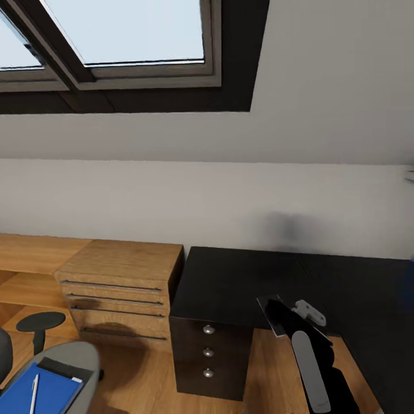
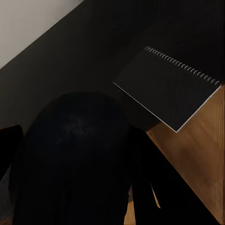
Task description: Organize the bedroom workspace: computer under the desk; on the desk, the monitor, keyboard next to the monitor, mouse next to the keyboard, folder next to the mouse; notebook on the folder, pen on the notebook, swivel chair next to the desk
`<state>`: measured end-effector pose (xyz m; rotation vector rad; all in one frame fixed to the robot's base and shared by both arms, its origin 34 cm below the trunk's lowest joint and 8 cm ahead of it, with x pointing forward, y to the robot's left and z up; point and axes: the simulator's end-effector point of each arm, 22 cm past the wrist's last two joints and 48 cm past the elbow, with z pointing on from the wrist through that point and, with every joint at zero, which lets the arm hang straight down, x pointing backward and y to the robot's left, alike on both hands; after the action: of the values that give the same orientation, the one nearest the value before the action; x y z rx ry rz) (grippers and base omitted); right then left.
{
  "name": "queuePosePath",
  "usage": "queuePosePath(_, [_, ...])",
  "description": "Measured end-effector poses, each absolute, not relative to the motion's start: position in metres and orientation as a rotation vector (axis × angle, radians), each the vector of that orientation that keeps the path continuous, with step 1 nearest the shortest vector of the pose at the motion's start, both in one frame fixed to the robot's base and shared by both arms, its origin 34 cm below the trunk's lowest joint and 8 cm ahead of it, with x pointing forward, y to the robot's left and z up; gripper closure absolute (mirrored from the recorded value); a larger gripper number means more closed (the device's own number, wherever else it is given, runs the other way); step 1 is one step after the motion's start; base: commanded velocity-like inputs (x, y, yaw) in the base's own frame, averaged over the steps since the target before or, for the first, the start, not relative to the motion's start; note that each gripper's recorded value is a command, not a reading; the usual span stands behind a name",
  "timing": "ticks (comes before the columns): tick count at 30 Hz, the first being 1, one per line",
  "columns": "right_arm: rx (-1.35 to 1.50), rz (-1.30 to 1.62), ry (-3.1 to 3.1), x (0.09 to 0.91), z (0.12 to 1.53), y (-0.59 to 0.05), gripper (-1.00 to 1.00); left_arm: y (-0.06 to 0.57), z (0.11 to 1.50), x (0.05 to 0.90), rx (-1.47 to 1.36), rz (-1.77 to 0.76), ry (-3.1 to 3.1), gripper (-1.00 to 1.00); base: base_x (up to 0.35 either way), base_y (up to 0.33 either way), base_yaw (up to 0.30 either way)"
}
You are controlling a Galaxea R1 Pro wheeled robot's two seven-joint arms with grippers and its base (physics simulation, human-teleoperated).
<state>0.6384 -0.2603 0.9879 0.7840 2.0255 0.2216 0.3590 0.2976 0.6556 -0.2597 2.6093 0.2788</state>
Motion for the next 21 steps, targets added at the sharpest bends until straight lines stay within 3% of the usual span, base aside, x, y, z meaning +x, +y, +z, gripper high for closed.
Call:
queuePosePath(13, [0.734, 0.131, 2.003, 0.635, 1.007, -0.300, 1.00, 0.299, 0.667, 0.355, -0.259, 0.281, 2.606, -1.00, 0.000, 0.000, -0.274])
queuePosePath(21, [0.658, -0.104, 2.008, 0.626, 1.009, -0.393, 1.00, 0.295, 0.672, 0.355, -0.257, 0.274, 2.603, -1.00, 0.000, 0.000, -0.277])
